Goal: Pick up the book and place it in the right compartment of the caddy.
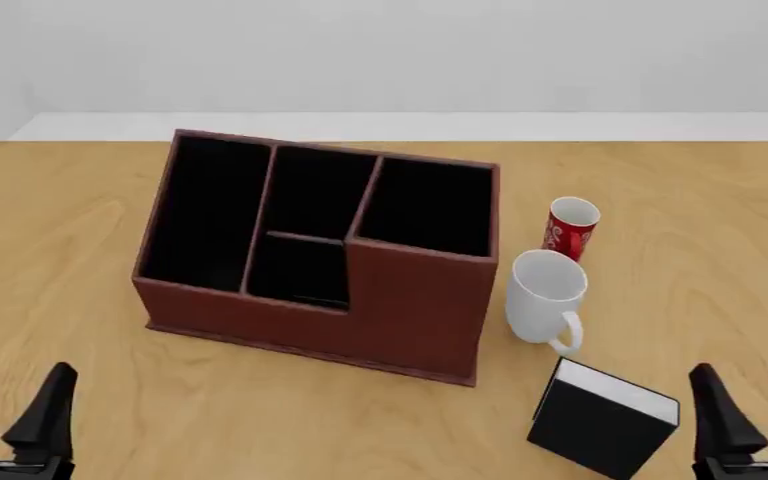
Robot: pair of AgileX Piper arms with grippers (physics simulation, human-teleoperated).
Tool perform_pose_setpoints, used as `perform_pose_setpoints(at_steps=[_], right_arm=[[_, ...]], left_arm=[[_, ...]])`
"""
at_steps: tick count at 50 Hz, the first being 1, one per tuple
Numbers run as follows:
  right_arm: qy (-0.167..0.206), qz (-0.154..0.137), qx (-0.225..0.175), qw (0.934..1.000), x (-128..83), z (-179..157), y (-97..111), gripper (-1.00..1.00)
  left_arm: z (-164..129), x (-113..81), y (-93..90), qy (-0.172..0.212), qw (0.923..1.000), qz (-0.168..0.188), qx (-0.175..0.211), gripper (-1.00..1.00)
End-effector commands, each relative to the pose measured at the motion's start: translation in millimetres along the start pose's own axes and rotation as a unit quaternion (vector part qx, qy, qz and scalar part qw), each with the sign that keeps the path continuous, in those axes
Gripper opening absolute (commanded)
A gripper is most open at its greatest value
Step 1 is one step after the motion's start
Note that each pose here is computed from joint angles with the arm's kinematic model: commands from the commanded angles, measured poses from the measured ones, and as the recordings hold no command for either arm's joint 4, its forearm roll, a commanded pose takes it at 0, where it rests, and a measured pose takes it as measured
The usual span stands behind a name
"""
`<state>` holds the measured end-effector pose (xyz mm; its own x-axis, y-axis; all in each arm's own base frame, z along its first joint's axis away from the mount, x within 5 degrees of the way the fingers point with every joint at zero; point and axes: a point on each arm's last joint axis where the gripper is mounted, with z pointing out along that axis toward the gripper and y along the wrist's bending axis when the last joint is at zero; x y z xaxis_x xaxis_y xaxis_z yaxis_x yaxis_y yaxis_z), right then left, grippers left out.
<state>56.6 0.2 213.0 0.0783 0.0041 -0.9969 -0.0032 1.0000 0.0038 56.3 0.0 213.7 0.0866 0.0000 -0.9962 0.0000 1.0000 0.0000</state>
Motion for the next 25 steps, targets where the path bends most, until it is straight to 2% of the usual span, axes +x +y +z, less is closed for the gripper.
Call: perform_pose_setpoints(at_steps=[1,2,3,6,7,10,11,12,13,14,15,17,19,20,21,25], right_arm=[[0.006,-0.007,-0.002,1.0,-1.2,2.4,0.3,1.0],[0.005,-0.004,-0.013,0.9999,-3.1,1.2,1.5,1.0],[0.014,-0.024,-0.019,0.9994,-4.4,4.4,2.2,1.0],[0.012,-0.014,-0.016,0.9997,-11.8,3.4,1.9,1.0],[0.02,-0.032,-0.013,0.9992,-13.4,7.2,1.6,1.0],[0.025,-0.031,-0.016,0.9991,-21.3,9.8,2.1,1.0],[0.032,-0.037,-0.024,0.9985,-31.9,14.7,3.3,1.0],[0.032,-0.058,-0.036,0.9971,-40.6,15.0,4.9,1.0],[0.032,-0.058,-0.036,0.9971,-40.7,14.9,4.9,1.0],[0.049,-0.061,-0.049,0.9957,-43.4,20.4,6.9,1.0],[0.054,-0.085,-0.051,0.9937,-43.8,21.9,7.2,1.0],[0.058,-0.075,-0.055,0.9939,-44.9,21.6,7.8,1.0],[0.057,-0.113,-0.05,0.9907,-48.4,18.9,6.4,1.0],[0.063,-0.093,-0.06,0.9919,-53.2,18.6,7.9,1.0],[0.07,-0.118,-0.065,0.9884,-51.6,20.1,8.4,1.0],[0.086,-0.137,-0.08,0.9837,-62.0,22.5,10.4,1.0]], left_arm=[[0.3,-0.7,0.0,0.0,1.0,0.0,0.0,1.0],[0.3,-0.7,0.0,0.0,1.0,0.0,0.0,1.0],[0.3,-0.7,0.0,0.0,1.0,0.0,0.0,1.0],[0.3,-0.7,0.0,0.0,1.0,0.0,0.0,1.0],[0.3,-0.7,0.0,0.0,1.0,0.0,0.0,1.0],[0.3,-0.7,0.0,0.0,1.0,0.0,0.0,1.0],[0.3,-0.7,0.0,0.0,1.0,0.0,0.0,1.0],[0.3,-0.7,0.0,0.0,1.0,0.0,0.0,1.0],[0.3,-0.7,0.0,0.0,1.0,0.0,0.0,1.0],[0.3,-0.7,0.0,0.0,1.0,0.0,0.0,1.0],[0.3,-0.7,0.0,0.0,1.0,0.0,0.0,1.0],[0.3,-0.7,0.0,0.0,1.0,0.0,0.0,1.0],[0.3,-0.7,0.0,0.0,1.0,0.0,0.0,1.0],[0.3,-0.7,0.0,0.0,1.0,0.0,0.0,1.0],[0.3,-0.7,0.0,0.0,1.0,0.0,0.0,1.0],[0.3,-0.7,0.0,0.0,1.0,0.0,0.0,1.0]])
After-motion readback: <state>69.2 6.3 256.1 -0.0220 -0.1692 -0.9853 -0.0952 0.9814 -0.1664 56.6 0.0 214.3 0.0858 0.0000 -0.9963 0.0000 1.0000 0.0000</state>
